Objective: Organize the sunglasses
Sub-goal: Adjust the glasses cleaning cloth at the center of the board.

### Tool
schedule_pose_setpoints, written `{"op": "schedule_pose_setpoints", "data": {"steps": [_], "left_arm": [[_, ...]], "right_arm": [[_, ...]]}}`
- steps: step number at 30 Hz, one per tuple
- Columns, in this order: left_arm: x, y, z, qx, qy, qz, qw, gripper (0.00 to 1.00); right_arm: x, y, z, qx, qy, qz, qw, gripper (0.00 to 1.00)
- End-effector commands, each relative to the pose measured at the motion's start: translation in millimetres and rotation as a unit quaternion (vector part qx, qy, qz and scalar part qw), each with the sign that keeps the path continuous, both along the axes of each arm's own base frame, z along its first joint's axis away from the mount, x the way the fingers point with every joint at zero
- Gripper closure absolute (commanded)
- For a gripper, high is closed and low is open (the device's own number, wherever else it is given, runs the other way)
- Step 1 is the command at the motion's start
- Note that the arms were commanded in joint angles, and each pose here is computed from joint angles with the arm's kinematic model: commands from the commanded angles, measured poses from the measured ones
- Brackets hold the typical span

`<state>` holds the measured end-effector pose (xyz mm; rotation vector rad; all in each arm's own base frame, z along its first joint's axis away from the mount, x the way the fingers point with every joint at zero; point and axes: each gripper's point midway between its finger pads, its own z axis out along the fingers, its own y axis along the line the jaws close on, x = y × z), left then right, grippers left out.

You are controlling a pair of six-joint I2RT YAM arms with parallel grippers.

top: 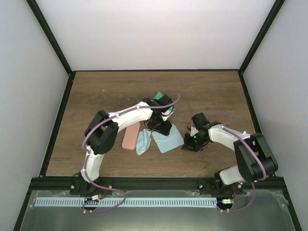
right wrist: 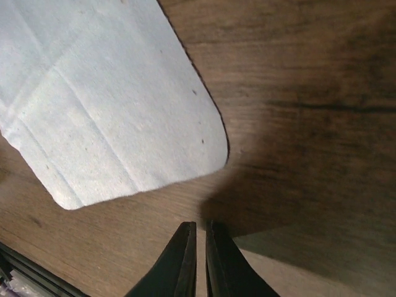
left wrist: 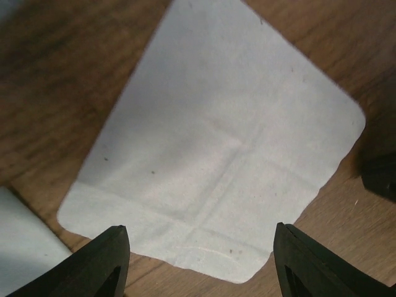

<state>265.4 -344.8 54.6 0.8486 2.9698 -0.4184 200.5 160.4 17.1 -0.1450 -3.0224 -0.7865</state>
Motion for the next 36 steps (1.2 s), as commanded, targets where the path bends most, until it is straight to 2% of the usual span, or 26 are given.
{"op": "schedule_pose_setpoints", "data": {"steps": [1,8,11,14,16,25,29,36], "left_arm": [[31,-2,39,-0.045,-0.045,0.051,0.997,0.34],[59,18,57,-0.070,-0.071,0.127,0.987,0.33],[63,25,59,-0.067,-0.077,0.146,0.984,0.23],[63,30,59,-0.061,-0.077,0.156,0.983,0.12],[62,32,61,-0.061,-0.080,0.158,0.982,0.08],[68,35,68,-0.069,-0.091,0.164,0.980,0.07],[69,37,70,-0.068,-0.097,0.166,0.979,0.07],[59,47,63,-0.059,-0.095,0.168,0.979,0.07]], "right_arm": [[0,-7,12,-0.012,-0.007,-0.010,1.000,0.94],[57,12,50,-0.001,-0.064,-0.004,0.998,0.92],[71,12,39,-0.018,-0.065,-0.004,0.998,0.89],[74,10,22,-0.033,-0.056,-0.001,0.998,0.80],[73,8,13,-0.041,-0.051,0.000,0.998,0.76],[30,-7,-13,-0.052,-0.001,-0.006,0.999,0.74],[10,-11,-14,-0.048,0.018,-0.014,0.999,0.74],[-2,-17,-4,-0.054,0.027,-0.016,0.998,0.73]]}}
